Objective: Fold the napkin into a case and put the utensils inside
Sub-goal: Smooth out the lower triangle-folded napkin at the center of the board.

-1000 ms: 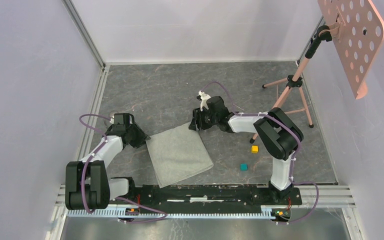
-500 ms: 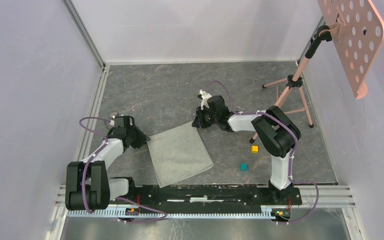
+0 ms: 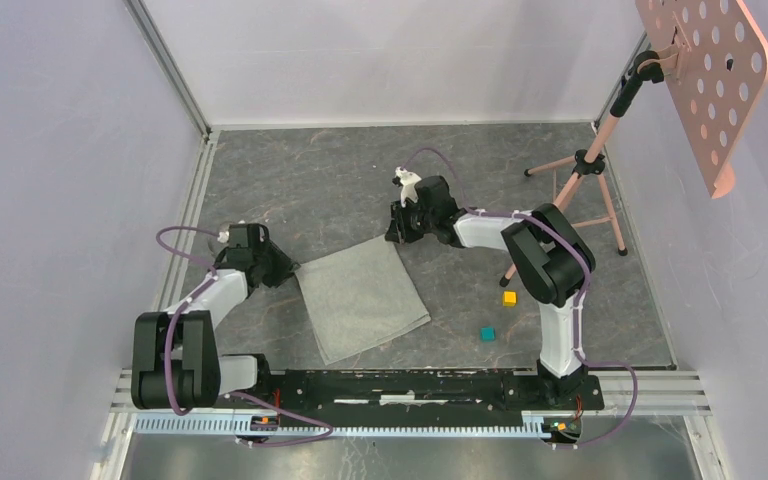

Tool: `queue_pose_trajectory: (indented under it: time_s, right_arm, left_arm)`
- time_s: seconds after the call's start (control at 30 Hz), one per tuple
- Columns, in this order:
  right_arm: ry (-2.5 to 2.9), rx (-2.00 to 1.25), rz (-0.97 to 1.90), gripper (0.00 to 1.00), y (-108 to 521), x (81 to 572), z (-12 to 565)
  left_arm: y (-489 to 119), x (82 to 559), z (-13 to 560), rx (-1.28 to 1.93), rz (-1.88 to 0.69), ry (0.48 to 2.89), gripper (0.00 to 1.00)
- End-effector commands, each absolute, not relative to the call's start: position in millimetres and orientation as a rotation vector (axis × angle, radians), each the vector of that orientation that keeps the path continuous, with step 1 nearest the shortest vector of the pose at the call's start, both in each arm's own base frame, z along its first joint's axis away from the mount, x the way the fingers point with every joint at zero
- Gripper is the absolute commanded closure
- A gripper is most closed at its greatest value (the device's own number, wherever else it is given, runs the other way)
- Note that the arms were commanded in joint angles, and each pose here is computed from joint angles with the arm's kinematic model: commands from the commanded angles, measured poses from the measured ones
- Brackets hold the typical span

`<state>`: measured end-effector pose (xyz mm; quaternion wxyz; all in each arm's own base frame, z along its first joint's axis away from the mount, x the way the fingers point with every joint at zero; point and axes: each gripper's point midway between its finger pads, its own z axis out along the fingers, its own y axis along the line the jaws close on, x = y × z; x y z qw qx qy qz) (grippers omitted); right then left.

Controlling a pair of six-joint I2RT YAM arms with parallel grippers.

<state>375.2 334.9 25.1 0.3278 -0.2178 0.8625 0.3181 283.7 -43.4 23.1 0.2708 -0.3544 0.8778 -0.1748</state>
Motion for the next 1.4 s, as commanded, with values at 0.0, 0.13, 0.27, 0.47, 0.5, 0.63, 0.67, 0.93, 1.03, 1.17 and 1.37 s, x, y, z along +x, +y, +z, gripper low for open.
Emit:
queue_pose_trajectory:
  time_s: [0.0,0.13,0.27,0.47,0.5,0.63,0.67,0.93,1.03,1.17,1.37]
  right_arm:
    - [2.257,-0.66,0.724,0.63,324.7,391.5,48.7]
    - [2.284,-0.727,0.679,0.42,316.1,356.8,68.1]
    - [2.335,-0.779,0.697,0.34,304.6,303.8,68.8]
    - [2.372,-0.729,0.797,0.34,288.2,239.1,59.8]
    - [2.376,-0.717,0.796,0.34,284.2,231.9,57.6]
    - [2.39,-0.651,0.801,0.35,269.4,213.7,50.7]
    - [2.393,-0.637,0.79,0.36,265.0,211.6,49.0]
    - [2.382,-0.598,0.88,0.51,265.7,193.5,40.9]
    - [2.396,-0.62,0.898,0.56,268.1,184.4,33.8]
    - [2.41,-0.651,0.859,0.67,264.0,180.9,24.0]
    - [2.426,-0.685,0.318,0.87,208.9,226.9,14.3]
  left_arm:
    - [-32.2,290.0,50.2,-0.937,-0.415,2.308,0.56]
    - [-34.8,275.5,67.7,-0.886,-0.429,2.304,0.4]
    - [-48.9,272.4,84.3,-0.822,-0.527,2.305,0.3]
    - [-74.9,278.9,97.8,-0.723,-0.66,2.341,0.26]
    - [-84.1,279.3,100.1,-0.684,-0.679,2.355,0.26]
    - [-101.3,281.2,105.6,-0.618,-0.712,2.377,0.26]
    - [-104.7,281.4,106.5,-0.605,-0.716,2.379,0.26]
    - [-118.8,279.2,113.2,-0.547,-0.74,2.386,0.27]
    - [-118.6,277.0,117.1,-0.537,-0.738,2.379,0.26]
    - [-117.1,277.2,121.8,-0.526,-0.725,2.374,0.26]
    - [-118.4,278.1,121.1,-0.522,-0.732,2.381,0.26]
